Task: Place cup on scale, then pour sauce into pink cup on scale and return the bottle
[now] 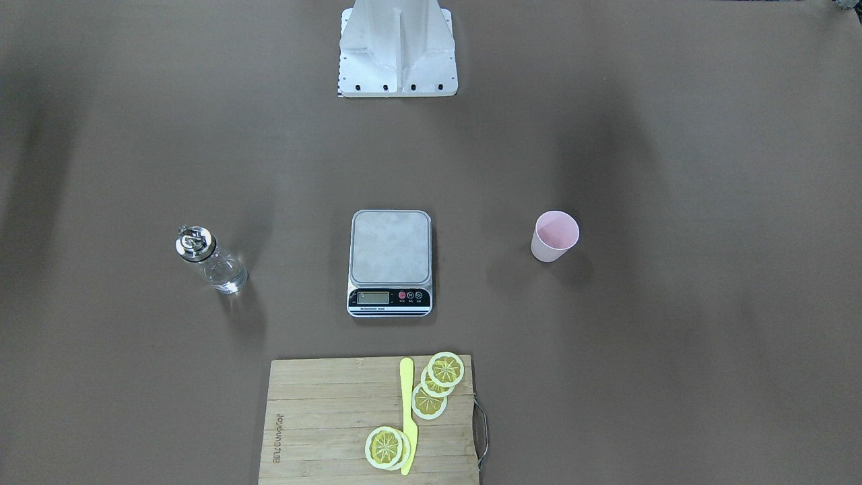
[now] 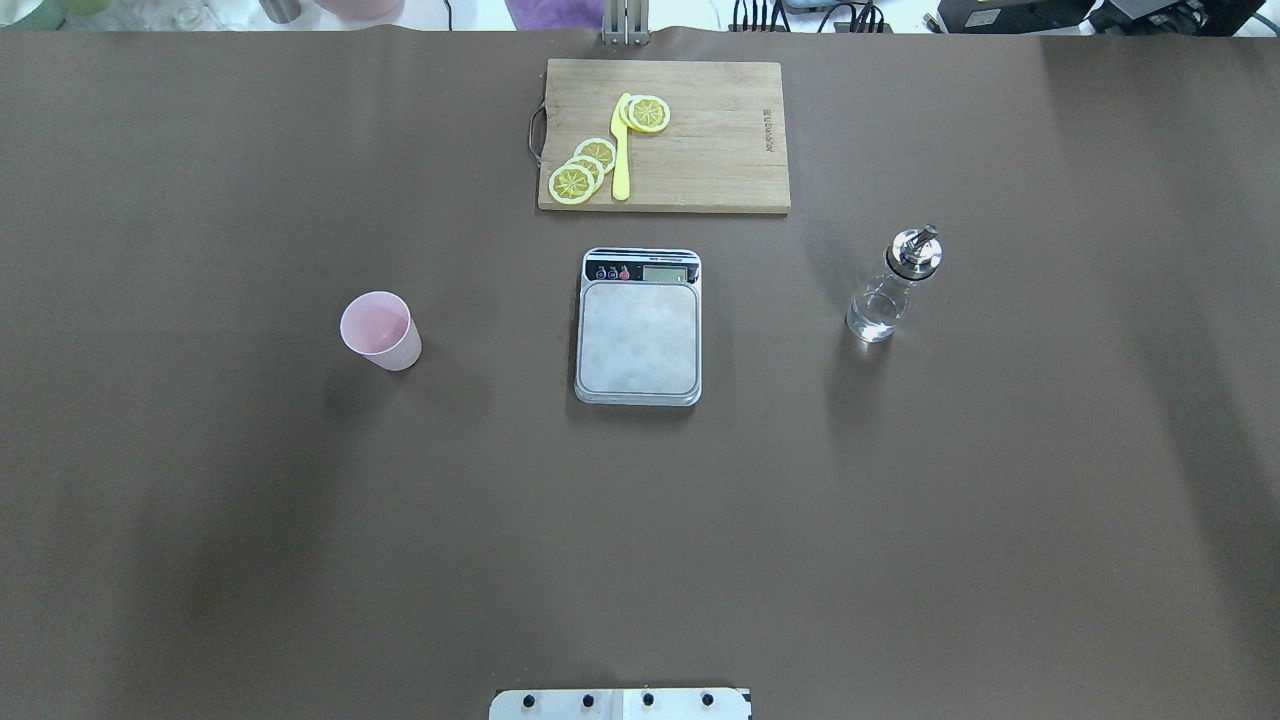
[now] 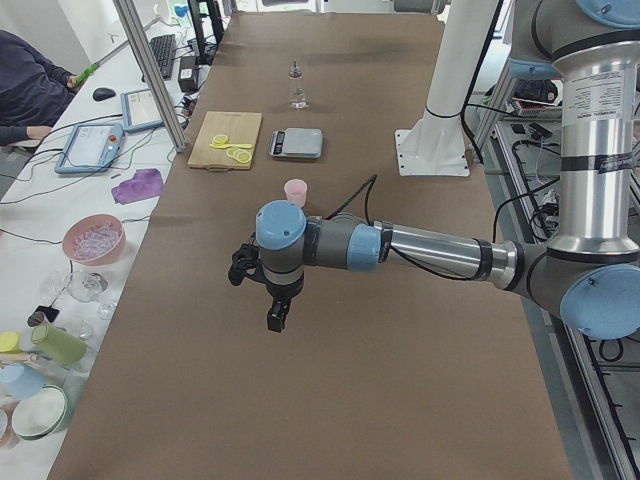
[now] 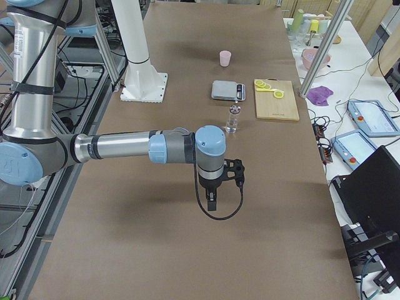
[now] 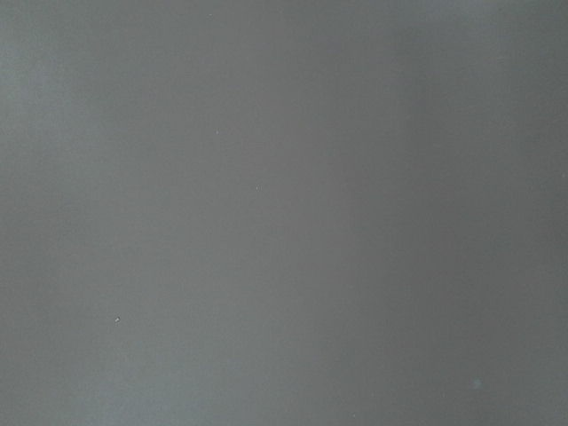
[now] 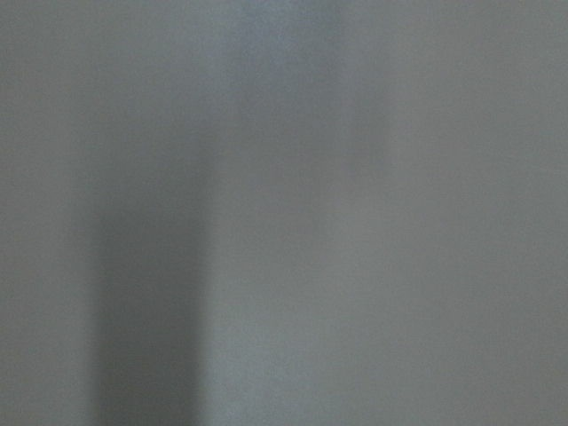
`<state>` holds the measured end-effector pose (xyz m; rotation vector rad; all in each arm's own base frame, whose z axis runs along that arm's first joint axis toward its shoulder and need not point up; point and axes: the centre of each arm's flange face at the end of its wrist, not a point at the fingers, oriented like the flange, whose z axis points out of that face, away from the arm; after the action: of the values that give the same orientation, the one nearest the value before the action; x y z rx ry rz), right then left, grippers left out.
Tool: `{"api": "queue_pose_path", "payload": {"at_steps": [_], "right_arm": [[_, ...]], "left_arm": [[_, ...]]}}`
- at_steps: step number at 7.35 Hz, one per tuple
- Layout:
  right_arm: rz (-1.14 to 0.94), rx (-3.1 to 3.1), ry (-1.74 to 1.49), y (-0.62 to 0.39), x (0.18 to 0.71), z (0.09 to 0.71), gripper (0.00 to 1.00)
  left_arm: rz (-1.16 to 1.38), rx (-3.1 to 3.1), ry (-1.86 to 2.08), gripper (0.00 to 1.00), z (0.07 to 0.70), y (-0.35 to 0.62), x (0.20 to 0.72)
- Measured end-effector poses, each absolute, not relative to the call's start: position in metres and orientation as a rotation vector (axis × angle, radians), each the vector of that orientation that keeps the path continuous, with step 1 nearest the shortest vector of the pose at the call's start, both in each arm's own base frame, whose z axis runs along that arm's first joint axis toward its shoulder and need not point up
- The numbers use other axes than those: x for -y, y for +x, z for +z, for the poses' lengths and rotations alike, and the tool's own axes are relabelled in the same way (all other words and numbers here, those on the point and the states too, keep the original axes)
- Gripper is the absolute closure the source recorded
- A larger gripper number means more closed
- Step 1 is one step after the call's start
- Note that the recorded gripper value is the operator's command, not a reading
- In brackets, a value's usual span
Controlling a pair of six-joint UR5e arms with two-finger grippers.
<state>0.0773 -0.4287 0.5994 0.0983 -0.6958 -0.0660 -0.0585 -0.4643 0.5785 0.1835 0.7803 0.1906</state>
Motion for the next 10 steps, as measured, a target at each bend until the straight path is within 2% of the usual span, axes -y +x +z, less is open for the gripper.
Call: {"api": "queue_pose_path", "payload": {"at_steps": [4, 10], "right_arm": [[-0.137, 0.686, 0.291, 0.077, 0.441, 0.555, 0.0], [-0.155, 0.703, 0.321, 0.074, 0.449, 0.572, 0.0]], "left_arm": [[0.279, -0.755, 0.412, 0.02, 0.562, -0.059, 0.483], [0.304, -0.752, 0.558, 0.02, 0.539, -0.056, 0.514]]}}
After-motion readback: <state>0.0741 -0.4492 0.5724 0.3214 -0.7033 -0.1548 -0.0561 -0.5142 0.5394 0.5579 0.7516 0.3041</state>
